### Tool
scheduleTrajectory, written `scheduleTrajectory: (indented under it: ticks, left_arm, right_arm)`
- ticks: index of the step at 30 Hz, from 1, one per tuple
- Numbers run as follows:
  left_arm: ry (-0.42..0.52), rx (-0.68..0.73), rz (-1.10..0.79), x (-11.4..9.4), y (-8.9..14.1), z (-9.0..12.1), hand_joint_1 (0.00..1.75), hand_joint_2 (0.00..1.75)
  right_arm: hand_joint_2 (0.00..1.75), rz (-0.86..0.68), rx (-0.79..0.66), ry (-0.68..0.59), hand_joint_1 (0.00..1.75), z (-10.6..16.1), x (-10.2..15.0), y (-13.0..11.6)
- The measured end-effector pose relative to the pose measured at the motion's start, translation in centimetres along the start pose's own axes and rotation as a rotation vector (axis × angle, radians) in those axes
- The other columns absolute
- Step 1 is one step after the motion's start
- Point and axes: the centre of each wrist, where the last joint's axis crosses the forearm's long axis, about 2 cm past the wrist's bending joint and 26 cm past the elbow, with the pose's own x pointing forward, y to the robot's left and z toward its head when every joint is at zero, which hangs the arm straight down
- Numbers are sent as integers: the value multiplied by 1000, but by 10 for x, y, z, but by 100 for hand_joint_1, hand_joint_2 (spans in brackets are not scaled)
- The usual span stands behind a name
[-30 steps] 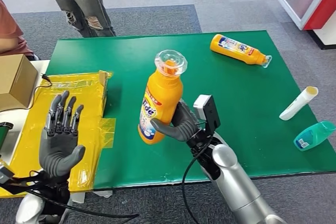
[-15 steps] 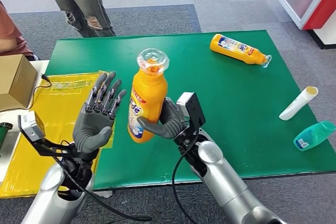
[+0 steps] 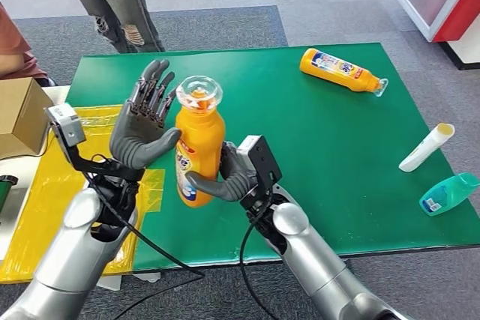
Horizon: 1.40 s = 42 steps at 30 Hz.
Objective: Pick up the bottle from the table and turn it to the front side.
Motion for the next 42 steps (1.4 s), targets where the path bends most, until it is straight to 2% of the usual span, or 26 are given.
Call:
scheduleTrajectory:
  ticks: [9,16,29,42]
  left_arm:
    - [45,33,-53,-3,-2,-9,0,175]
    - [120,-74,-13,-11,-19,-9,0,175]
    - [161,-193,29,-15,-39,-13,0,175]
    - [170,-207,-11,-13,-40,-16,0,175]
  right_arm:
    - [175,94,-38,-1,175,-3,2,1]
    - [175,145,-65,-7,175,-3,2,-1]
    - [175,165,-90,4,175,0,-4,-5]
    - [175,249,-112,-8,175,1,-5,-5]
